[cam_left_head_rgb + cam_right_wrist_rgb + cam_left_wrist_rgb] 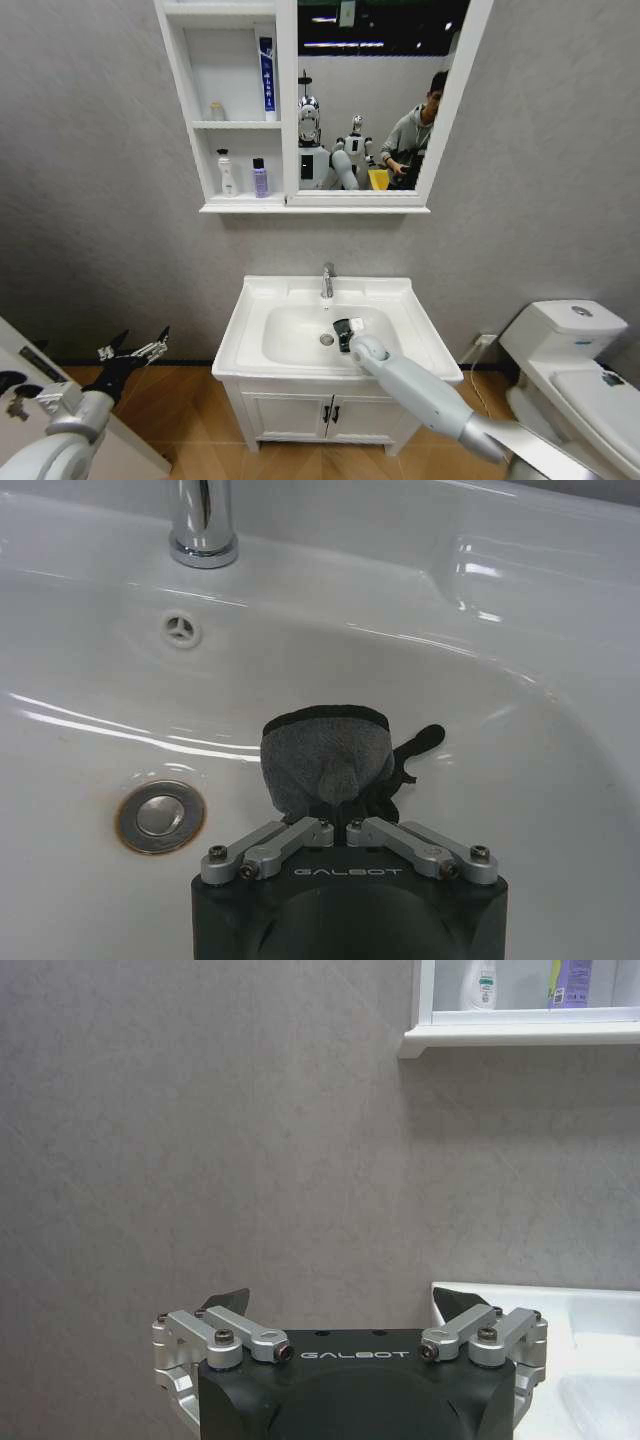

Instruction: Move facial cleanser and shampoo from washbasin to cabinet, then wipe washbasin with towel.

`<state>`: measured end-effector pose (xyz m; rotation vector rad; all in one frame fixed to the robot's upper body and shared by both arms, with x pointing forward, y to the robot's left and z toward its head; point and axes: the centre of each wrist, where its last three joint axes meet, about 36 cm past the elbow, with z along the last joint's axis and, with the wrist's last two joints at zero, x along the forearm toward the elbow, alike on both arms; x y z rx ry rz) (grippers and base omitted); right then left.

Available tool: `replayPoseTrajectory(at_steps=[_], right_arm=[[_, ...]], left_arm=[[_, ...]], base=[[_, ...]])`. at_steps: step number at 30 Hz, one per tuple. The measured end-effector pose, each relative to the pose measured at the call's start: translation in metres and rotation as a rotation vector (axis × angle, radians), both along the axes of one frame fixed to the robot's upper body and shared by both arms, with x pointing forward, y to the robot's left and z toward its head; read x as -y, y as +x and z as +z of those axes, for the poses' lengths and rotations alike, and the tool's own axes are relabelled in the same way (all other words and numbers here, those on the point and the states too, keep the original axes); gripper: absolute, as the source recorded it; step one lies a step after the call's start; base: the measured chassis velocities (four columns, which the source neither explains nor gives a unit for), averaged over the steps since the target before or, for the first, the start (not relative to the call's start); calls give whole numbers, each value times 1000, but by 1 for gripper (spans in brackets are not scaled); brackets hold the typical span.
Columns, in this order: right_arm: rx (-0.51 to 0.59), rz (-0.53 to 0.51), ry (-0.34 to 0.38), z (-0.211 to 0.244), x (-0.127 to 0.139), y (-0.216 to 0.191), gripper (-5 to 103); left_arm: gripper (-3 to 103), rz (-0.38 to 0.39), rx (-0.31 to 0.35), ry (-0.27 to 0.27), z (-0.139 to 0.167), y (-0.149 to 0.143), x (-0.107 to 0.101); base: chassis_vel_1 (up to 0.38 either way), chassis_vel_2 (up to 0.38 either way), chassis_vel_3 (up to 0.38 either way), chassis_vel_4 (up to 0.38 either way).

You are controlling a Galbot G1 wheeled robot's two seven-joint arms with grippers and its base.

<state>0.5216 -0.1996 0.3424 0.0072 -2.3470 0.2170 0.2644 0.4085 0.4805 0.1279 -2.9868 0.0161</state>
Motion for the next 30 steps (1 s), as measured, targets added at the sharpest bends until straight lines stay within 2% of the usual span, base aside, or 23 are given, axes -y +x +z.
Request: replayPoseTrajectory(at_steps=[6, 14, 18, 19, 26, 30], right_arm=[[-14, -8, -10, -5, 6, 2, 1], [-65, 7, 2, -31, -18, 11, 1], [-80, 29, 58, -38, -44, 17, 1], [-80, 29, 58, -38, -44, 17, 1], [-63, 114, 131, -33, -94, 16, 1], [-69, 136, 152, -36, -105, 17, 1]], left_arm=[[100, 0, 0, 0, 0, 0, 0], [100, 0, 0, 0, 0, 0, 0], [100, 0, 0, 0, 0, 0, 0], [100, 0, 0, 0, 0, 0, 0], [100, 0, 0, 0, 0, 0, 0], [100, 0, 0, 0, 0, 0, 0]], base=[[0, 0, 0, 0], [0, 0, 0, 0], [0, 0, 0, 0], [0, 0, 0, 0], [0, 0, 0, 0], [0, 0, 0, 0]])
